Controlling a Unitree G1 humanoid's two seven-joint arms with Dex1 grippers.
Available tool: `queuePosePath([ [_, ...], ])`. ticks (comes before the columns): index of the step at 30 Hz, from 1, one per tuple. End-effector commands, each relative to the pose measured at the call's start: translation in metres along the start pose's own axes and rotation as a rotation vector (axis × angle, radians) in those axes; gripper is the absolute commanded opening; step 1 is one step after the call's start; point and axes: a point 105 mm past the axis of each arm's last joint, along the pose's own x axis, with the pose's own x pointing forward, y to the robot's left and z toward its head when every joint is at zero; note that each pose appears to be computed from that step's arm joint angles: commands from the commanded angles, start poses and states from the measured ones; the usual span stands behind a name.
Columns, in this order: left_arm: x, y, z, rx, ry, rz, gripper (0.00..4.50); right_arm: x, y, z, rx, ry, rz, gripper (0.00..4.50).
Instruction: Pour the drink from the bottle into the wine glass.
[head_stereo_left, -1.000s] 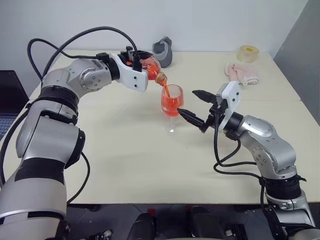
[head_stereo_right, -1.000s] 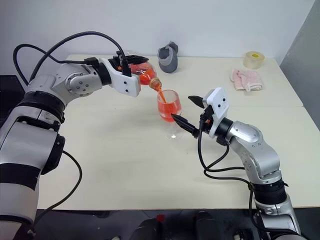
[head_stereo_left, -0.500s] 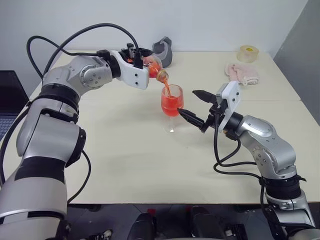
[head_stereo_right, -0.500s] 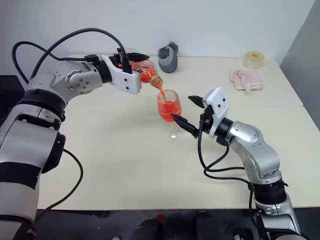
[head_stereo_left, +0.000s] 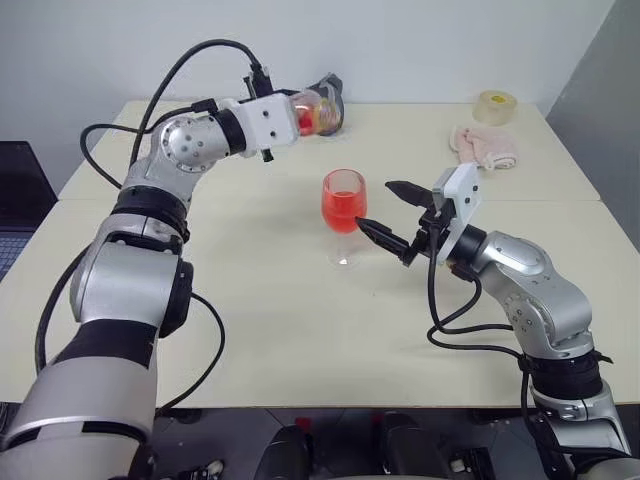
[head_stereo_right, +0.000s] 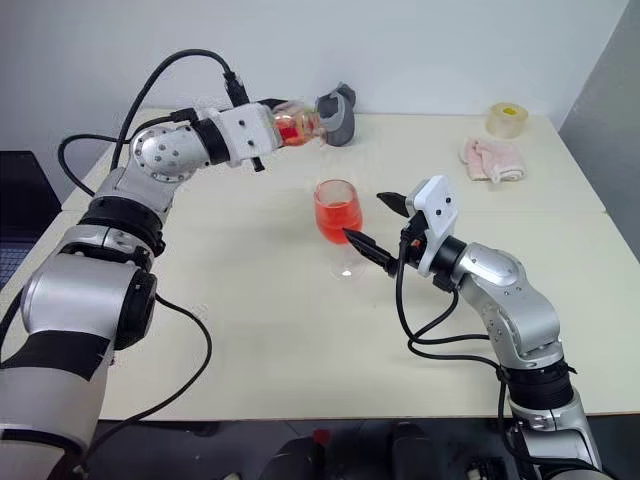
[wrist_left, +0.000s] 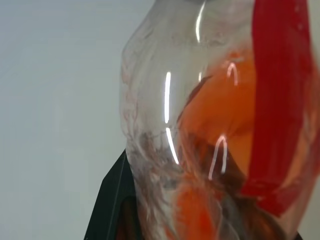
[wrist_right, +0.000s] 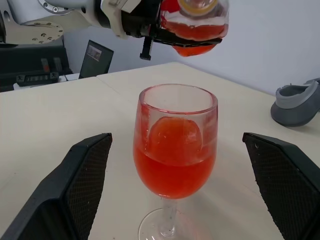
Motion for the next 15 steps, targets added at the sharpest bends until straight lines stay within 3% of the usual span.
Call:
queuePosePath([
  [1, -0.004, 0.014, 0.008, -0.076, -0.061, 0.063, 1.26, -0.001, 0.002, 0.013, -0.038, -0.038, 0.006, 4.5],
  [9, -0.016, 0.011, 0.001, -0.364, -0.142, 0.239, 1.26, -0.016, 0.01, 0.014, -0.055, -0.029, 0.062, 4.5],
  [15, -0.045, -0.013, -0.026, -0.589, -0.039, 0.422, 1.26, -0.048, 0.039, 0.001, -0.084, 0.017, 0.216, 4.5],
])
